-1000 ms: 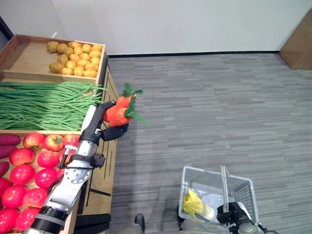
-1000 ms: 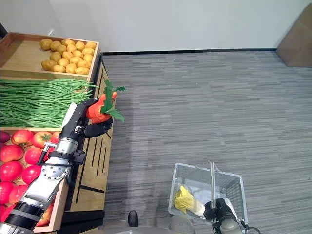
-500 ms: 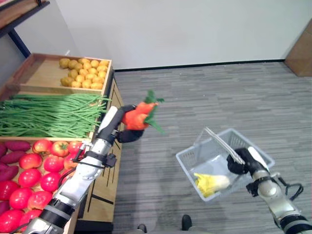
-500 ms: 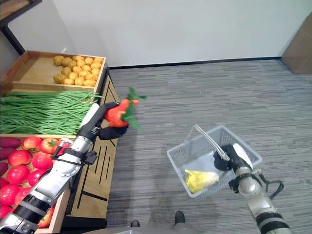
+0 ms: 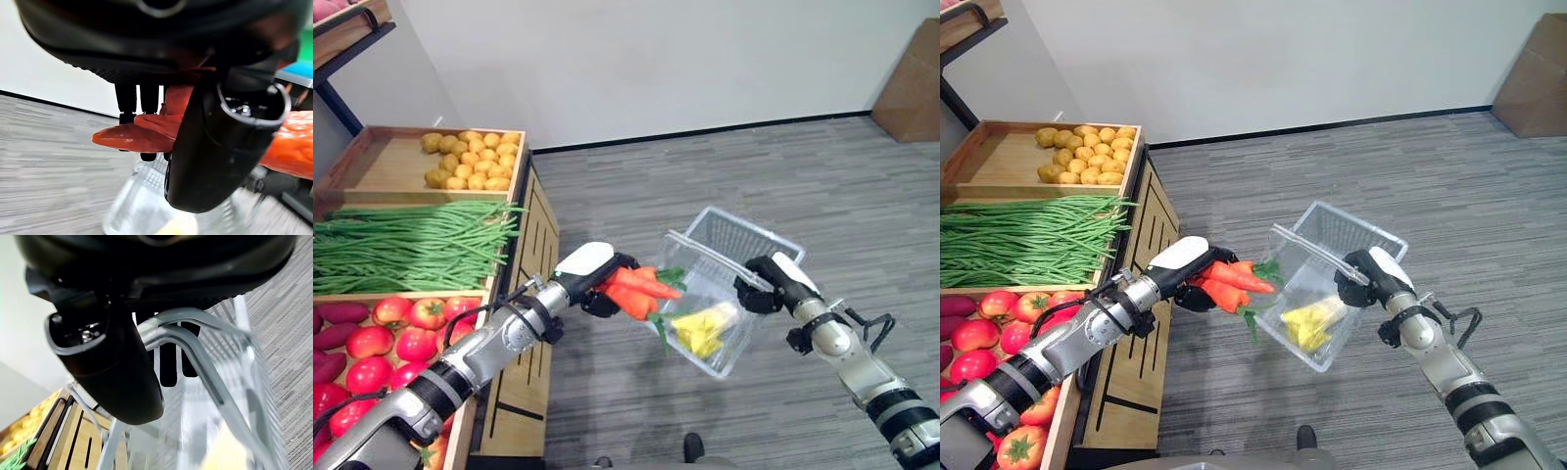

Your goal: Get the vegetables into the basket

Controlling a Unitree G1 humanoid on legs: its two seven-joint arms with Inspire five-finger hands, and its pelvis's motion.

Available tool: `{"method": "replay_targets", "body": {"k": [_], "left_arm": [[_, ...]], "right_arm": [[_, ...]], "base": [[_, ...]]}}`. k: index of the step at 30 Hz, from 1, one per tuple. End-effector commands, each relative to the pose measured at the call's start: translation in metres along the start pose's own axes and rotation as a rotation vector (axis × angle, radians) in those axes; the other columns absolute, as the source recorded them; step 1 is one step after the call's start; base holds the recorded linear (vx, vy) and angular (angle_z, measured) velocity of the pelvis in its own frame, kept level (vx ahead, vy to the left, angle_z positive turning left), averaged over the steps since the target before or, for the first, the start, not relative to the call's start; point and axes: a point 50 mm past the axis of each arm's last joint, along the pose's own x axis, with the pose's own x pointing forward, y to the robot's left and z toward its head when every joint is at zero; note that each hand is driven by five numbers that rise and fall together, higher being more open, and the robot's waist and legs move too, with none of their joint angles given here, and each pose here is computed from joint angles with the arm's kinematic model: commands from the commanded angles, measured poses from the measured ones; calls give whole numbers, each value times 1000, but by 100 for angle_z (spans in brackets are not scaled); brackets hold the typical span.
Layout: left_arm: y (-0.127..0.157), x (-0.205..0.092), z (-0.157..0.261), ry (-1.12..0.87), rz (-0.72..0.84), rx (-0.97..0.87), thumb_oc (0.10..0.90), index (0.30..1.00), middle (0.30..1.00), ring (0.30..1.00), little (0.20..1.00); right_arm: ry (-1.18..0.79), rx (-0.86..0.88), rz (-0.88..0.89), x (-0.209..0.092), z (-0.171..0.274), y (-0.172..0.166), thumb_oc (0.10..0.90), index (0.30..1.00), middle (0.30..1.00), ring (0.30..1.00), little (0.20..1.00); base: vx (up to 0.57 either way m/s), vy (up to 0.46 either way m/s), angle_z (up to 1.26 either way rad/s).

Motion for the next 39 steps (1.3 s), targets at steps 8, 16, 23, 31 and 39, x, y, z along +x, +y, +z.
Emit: {"method": "replay_targets", "body": {"k": [8, 16, 23, 31, 39], "left_arm": [[22, 30, 0, -26, 100, 195, 400, 300, 300, 300, 300], [6, 28, -12, 45, 79, 239, 400, 300, 300, 300, 300], [-5, 21, -31, 154, 83, 274, 400, 300, 300, 300, 300], [-12, 8, -63, 348, 97, 390, 400, 300, 300, 300, 300], [-23, -13, -93, 521, -9, 522, 900, 1000, 1000, 1000, 1000]], "right_arm": [[-507, 214, -126, 26, 118, -28, 400, 300, 300, 300, 300], [-681, 357, 5, 5, 151, 0, 400, 300, 300, 300, 300], [-750, 454, 100, -9, 164, 13, 400, 300, 300, 300, 300], [-810, 447, 115, -21, 171, 11, 400, 300, 300, 300, 300], [-828, 425, 98, -28, 171, 6, 400, 300, 300, 300, 300]], "base": [[1, 4, -3], [4, 2, -2], [3, 2, -5], [0, 0, 0], [-2, -1, -3]]}}
